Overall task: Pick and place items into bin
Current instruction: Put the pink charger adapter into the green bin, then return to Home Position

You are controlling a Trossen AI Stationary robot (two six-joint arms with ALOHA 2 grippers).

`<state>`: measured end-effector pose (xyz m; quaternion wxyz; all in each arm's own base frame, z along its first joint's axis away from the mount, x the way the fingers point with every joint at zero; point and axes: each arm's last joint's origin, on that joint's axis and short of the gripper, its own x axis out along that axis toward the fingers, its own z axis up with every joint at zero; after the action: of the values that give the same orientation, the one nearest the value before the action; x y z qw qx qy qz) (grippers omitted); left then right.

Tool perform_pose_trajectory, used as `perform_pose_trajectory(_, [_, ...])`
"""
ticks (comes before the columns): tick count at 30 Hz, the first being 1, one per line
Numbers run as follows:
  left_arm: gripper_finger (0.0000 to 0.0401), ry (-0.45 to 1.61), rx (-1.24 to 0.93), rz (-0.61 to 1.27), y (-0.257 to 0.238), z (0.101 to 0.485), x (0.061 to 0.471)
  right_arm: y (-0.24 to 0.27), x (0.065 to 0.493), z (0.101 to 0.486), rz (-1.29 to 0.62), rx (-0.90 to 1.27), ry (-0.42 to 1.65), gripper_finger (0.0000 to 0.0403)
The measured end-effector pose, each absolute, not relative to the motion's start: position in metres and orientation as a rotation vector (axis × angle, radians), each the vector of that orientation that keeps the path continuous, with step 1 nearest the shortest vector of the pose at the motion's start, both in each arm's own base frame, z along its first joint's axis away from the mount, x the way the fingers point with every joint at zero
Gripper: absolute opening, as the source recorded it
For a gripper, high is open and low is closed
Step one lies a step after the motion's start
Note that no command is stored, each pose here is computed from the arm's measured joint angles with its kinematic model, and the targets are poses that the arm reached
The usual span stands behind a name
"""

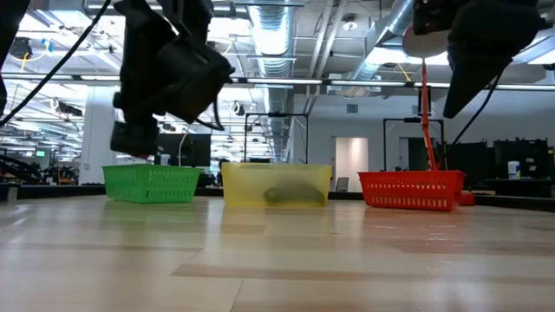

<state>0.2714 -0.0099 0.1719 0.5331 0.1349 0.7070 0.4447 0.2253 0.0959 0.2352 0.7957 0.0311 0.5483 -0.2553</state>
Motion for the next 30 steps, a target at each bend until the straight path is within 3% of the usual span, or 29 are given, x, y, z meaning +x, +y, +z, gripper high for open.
perform_pose_trajectory(16, [0.0151, 1.53, 0.35, 1.052, -0.009, 0.167, 0.283, 0.091, 0.232, 0.236, -0.559, 0.112, 1.144, 0.0121])
perform_pose_trajectory(30, [0.0228, 1.473, 0.369, 1.099, -0.007, 0.168, 0.284, 0.092, 0.233, 0.236, -0.57, 0.152, 1.121, 0.0121])
